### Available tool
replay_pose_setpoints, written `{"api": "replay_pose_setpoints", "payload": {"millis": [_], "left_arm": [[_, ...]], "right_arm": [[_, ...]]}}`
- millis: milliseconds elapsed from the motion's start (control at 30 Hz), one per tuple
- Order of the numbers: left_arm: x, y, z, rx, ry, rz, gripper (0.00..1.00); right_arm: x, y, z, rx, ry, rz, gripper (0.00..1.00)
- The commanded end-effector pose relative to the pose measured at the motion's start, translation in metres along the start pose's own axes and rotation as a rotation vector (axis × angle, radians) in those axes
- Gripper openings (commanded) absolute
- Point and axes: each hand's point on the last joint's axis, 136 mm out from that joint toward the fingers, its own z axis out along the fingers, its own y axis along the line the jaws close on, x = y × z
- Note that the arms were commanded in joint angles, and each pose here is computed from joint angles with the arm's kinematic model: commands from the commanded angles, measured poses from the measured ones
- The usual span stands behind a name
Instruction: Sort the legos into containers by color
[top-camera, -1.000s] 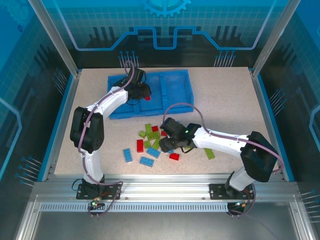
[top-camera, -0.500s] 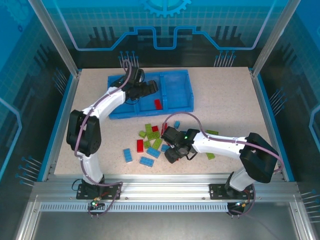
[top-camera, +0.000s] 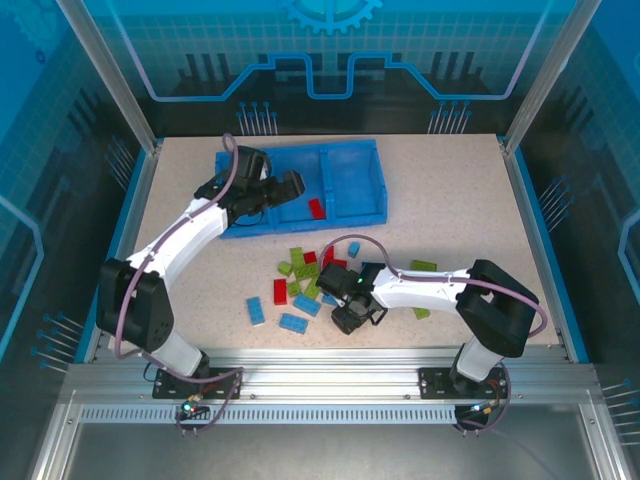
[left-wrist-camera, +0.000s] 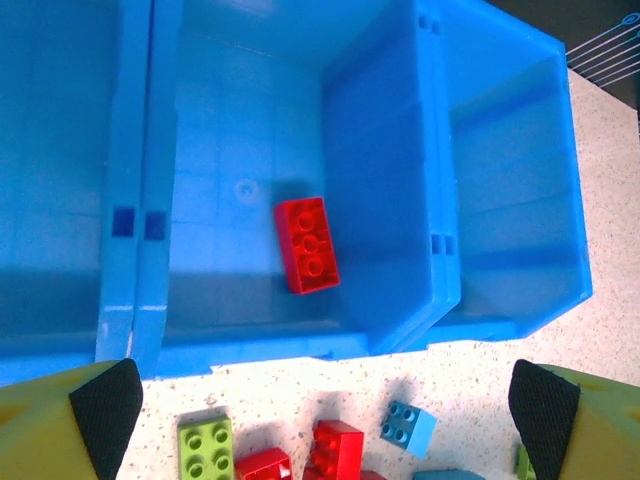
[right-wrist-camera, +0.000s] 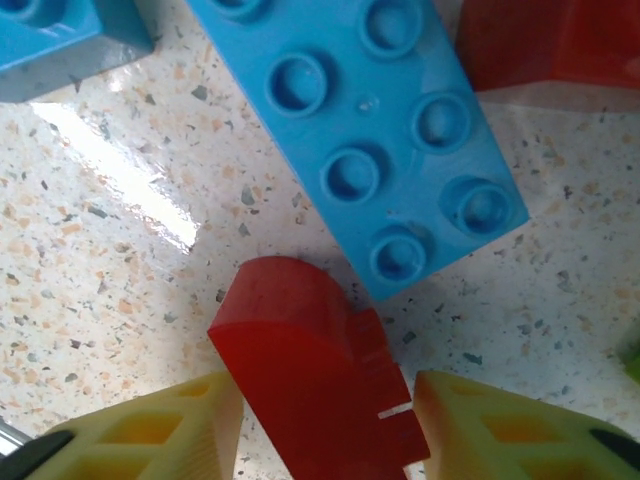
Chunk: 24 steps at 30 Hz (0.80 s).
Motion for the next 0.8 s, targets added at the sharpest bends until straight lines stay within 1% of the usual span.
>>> {"api": "replay_pose_setpoints", "payload": {"millis": [0, 133, 200, 300, 433, 533, 633, 767], "left_arm": [[0.003, 0.009, -0.011, -0.01, -0.011, -0.031, 0.99], [0.01, 0.023, -0.013, -0.031, -0.006, -0.05, 0.99], [0.014, 0.03, -0.016, -0.043, -0.005, -0.054, 0.99], [0.019, 0.041, -0.019, -0.069, -0.003, -0.052, 0.99], [0.028, 0.054, -0.023, -0.11, 0.002, -0.037, 0.99], [0.036, 0.063, -0.024, -0.135, 0.017, -0.036, 0.99], [0.048, 0.073, -0.024, -0.158, 0.038, -0.045, 0.99], [0.069, 0.084, -0.026, -0.185, 0.072, -0.053, 0.99]], "right_arm": [[-0.005, 0.006, 0.0, -0.003, -0.002, -0.024, 0.42], [-0.005, 0.009, -0.001, -0.002, 0.001, -0.036, 0.3], [-0.004, 0.009, -0.007, 0.006, -0.005, -0.037, 0.26], [-0.007, 0.009, -0.024, -0.006, -0.063, -0.02, 0.25], [-0.025, 0.01, -0.057, -0.067, -0.197, 0.013, 0.24], [-0.048, 0.006, -0.08, -0.119, -0.288, 0.055, 0.25], [-0.08, -0.006, -0.094, -0.152, -0.364, 0.119, 0.25], [-0.137, -0.023, -0.105, -0.207, -0.429, 0.22, 0.23]]}}
